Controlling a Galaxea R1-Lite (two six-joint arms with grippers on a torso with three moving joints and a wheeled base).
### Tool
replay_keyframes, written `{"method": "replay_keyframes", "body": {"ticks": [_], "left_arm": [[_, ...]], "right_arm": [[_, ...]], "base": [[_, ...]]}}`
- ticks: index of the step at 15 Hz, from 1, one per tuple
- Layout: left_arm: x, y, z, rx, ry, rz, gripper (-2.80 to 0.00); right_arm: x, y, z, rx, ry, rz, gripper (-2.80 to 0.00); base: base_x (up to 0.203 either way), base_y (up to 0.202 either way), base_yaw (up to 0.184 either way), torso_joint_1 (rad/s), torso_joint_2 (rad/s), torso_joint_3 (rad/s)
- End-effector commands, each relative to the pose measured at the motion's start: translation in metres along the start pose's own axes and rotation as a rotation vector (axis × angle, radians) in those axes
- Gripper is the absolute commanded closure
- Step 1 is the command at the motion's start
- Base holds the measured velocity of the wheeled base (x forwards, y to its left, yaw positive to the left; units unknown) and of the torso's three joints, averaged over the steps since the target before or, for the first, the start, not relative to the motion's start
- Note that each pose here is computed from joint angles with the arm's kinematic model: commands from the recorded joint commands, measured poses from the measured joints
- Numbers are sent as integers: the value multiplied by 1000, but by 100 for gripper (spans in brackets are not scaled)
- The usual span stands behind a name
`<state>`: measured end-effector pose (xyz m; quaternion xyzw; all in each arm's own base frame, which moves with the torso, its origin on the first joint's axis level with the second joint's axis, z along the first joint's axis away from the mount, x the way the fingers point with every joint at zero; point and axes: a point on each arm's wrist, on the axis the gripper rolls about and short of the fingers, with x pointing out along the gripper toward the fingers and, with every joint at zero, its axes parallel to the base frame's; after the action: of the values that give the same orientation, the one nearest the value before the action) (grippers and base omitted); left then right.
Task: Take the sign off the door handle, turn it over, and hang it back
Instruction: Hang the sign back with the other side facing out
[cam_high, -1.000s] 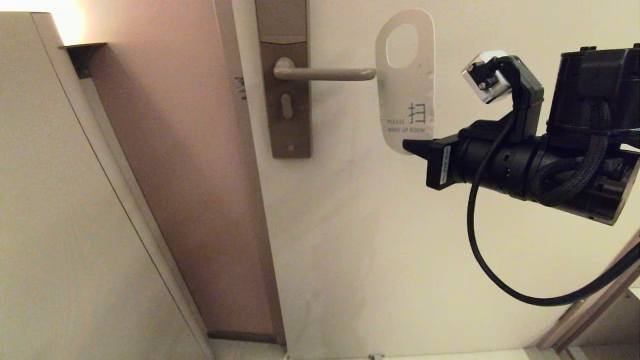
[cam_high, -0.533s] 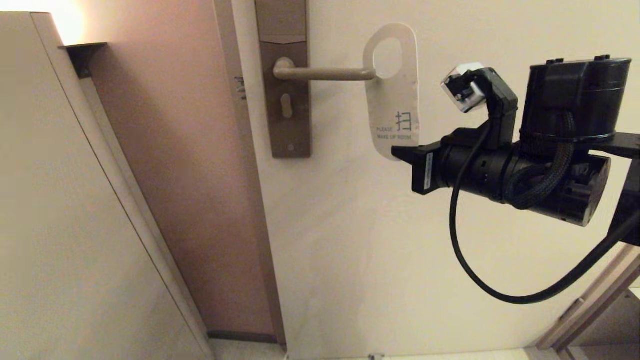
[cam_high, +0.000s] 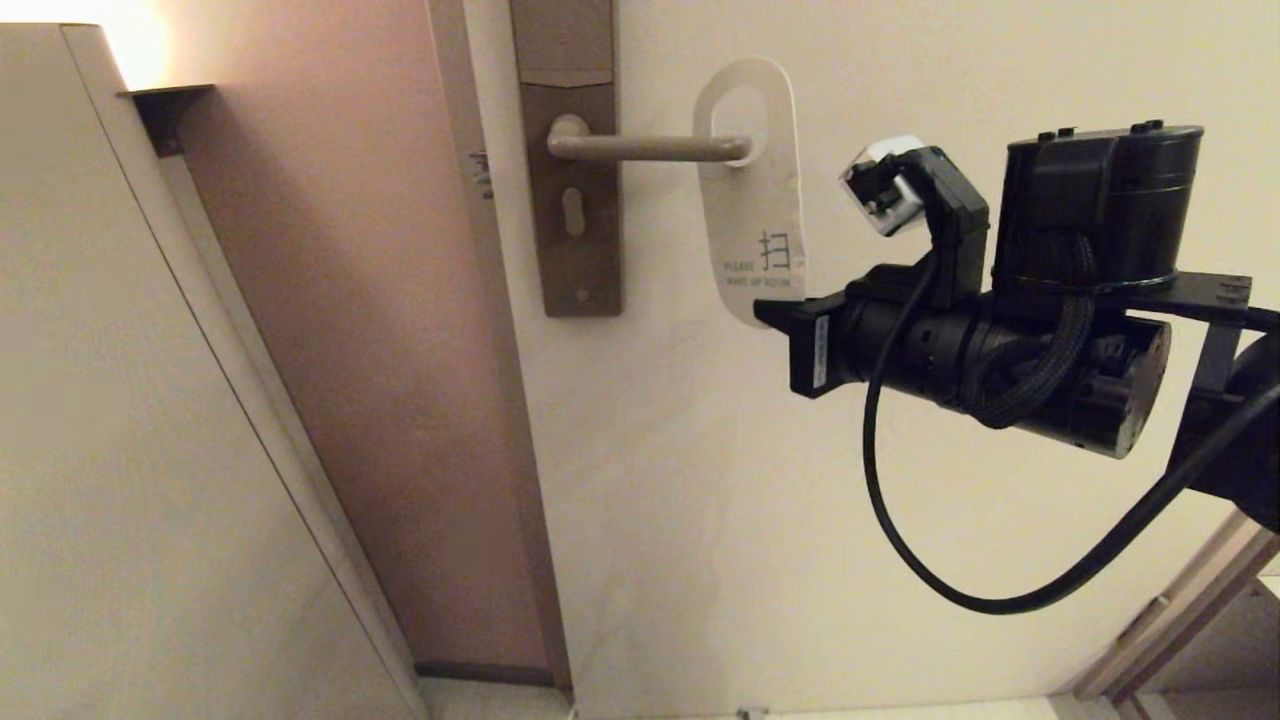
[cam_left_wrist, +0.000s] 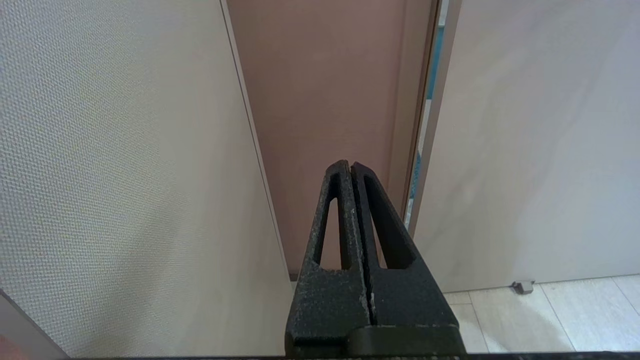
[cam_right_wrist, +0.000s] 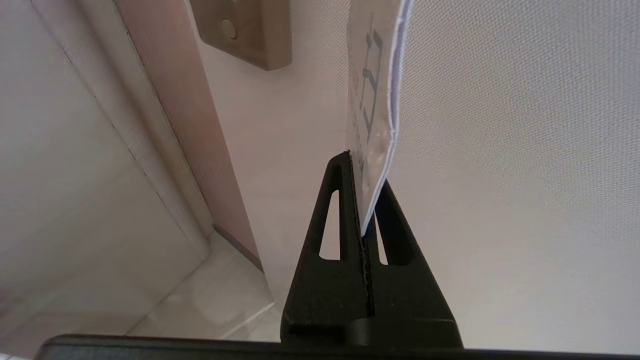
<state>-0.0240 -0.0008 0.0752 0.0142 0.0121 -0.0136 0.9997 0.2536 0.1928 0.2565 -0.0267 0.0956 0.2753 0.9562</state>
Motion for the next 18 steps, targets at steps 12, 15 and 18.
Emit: {"method": "replay_keyframes", "body": {"ticks": [12, 15, 18], "left_arm": [[0, 0, 0, 0, 1, 1, 0], [0, 0, 0, 0, 1, 1, 0], [0, 0, 0, 0, 1, 1, 0]], "right_arm": [[2, 46, 4, -28, -28, -230, 0], [0, 54, 4, -32, -32, -260, 0], [-4, 68, 3, -36, -39, -291, 0]], "base": [[0, 0, 0, 0, 0, 0], [0, 0, 0, 0, 0, 0], [0, 0, 0, 0, 0, 0]]}}
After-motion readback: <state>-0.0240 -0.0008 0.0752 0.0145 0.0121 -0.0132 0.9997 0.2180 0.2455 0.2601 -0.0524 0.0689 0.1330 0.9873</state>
